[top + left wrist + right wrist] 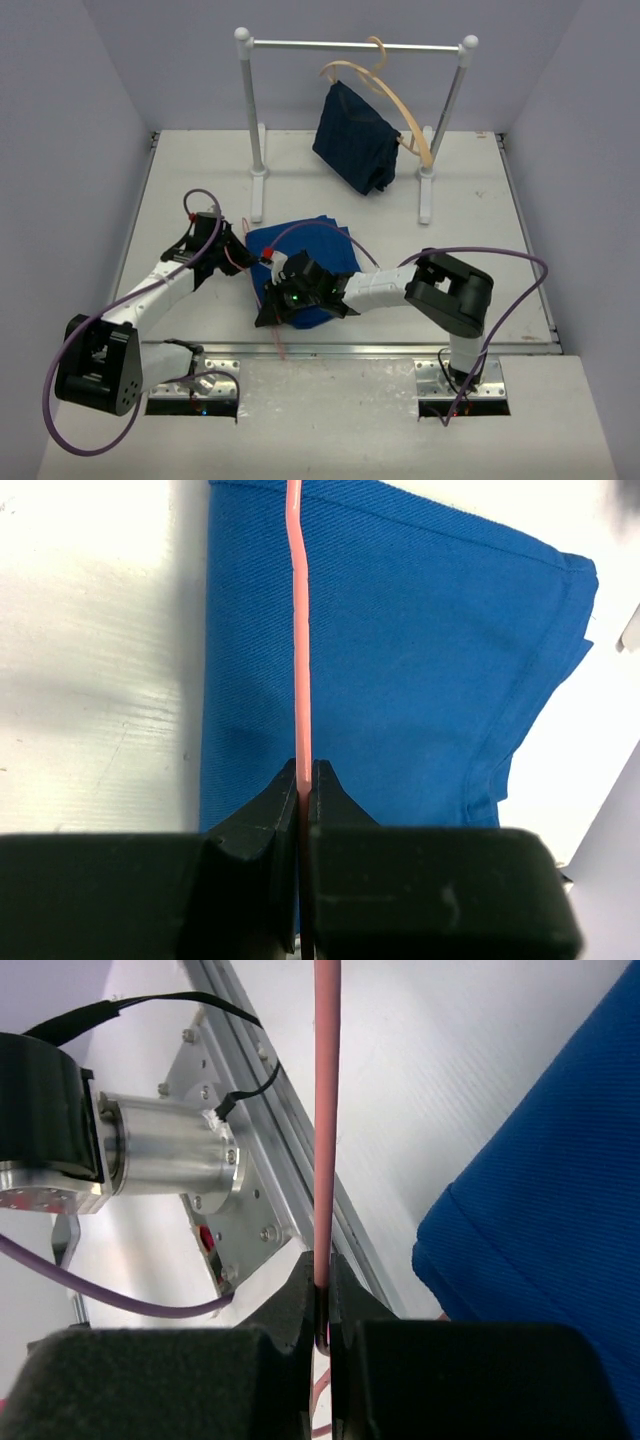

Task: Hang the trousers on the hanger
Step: Place the hanger at the clothesline.

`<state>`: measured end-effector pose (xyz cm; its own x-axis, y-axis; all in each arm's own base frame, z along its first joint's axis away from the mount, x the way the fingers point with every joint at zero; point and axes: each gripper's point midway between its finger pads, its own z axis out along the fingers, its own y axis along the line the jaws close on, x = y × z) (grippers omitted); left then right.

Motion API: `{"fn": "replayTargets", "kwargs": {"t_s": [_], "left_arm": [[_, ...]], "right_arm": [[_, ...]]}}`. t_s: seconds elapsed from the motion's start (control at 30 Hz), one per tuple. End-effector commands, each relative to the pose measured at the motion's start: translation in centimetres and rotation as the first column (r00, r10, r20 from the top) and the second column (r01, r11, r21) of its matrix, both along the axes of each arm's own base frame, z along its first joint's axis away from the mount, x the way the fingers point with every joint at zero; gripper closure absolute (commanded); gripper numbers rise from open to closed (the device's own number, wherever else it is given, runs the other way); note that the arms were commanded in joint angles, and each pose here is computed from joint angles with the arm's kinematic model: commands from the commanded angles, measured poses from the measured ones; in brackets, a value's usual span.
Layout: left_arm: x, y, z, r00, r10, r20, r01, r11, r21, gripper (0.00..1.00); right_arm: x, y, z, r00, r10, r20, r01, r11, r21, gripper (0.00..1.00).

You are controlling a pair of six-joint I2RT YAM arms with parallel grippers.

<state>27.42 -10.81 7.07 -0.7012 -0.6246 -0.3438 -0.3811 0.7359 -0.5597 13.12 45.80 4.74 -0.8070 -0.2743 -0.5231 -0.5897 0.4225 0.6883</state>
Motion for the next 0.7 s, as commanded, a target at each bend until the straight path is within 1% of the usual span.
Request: {"fn": "replayTargets", "kwargs": {"t_s": [0.0,0.07,0.13,0.2,0.23,0.27,0.3,0.33,0.37,0.4,0.5,0.67], "left_arm": [[0.6,0.6,1.0,0.998,-0.002,0.055,0.001,1.0,0.019,0.99],[0.7,0.6,1.3,0.998,-0.003,0.067,0.002,1.0,0.02,0.99],[0.8,0.7,1.6,0.997,0.0,0.074,-0.002,1.0,0.026,0.96],[1.0,0.9,2.1,0.996,0.001,0.086,-0.004,0.999,0.035,0.89],[1.0,1.1,2.3,0.996,0.006,0.09,-0.01,0.999,0.043,0.82],[1.1,1.6,2.4,0.996,0.023,0.092,-0.029,0.998,0.063,0.68],[1.1,2.5,2.3,0.995,0.058,0.083,-0.066,0.993,0.097,0.45],[1.0,3.5,2.2,0.993,0.096,0.073,-0.105,0.986,0.132,0.24],[0.9,4.6,2.2,0.989,0.138,0.061,-0.146,0.975,0.166,0.07],[0.8,5.2,2.1,0.986,0.162,0.05,-0.168,0.969,0.182,0.0],[0.9,7.2,1.9,0.975,0.223,0.015,-0.221,0.95,0.219,0.0],[0.6,9.4,1.6,0.948,0.316,-0.028,-0.298,0.919,0.258,0.0]], "right_arm": [[0.0,1.7,3.7,0.997,0.058,0.057,-0.069,0.976,0.205,1.0],[-0.1,2.0,4.3,0.995,0.082,0.051,-0.092,0.965,0.245,1.0],[-0.9,2.2,5.0,0.991,0.129,0.017,-0.128,0.949,0.289,1.0],[-1.2,2.4,5.5,0.987,0.161,-0.011,-0.147,0.929,0.34,1.0],[-1.1,2.5,5.7,0.986,0.165,-0.013,-0.15,0.923,0.356,1.0],[-1.1,2.6,5.8,0.986,0.166,-0.016,-0.149,0.919,0.365,1.0],[-1.0,2.8,5.8,0.986,0.167,-0.017,-0.149,0.917,0.37,1.0],[-0.8,2.9,5.9,0.987,0.162,-0.017,-0.144,0.917,0.372,1.0],[-0.6,2.9,5.9,0.989,0.15,-0.018,-0.133,0.919,0.37,1.0],[-0.6,2.8,5.9,0.989,0.148,-0.018,-0.131,0.92,0.37,1.0],[0.2,2.8,5.5,0.994,0.103,-0.016,-0.091,0.929,0.36,1.0],[0.6,3.4,5.1,0.994,0.107,-0.019,-0.093,0.928,0.36,1.0]]}}
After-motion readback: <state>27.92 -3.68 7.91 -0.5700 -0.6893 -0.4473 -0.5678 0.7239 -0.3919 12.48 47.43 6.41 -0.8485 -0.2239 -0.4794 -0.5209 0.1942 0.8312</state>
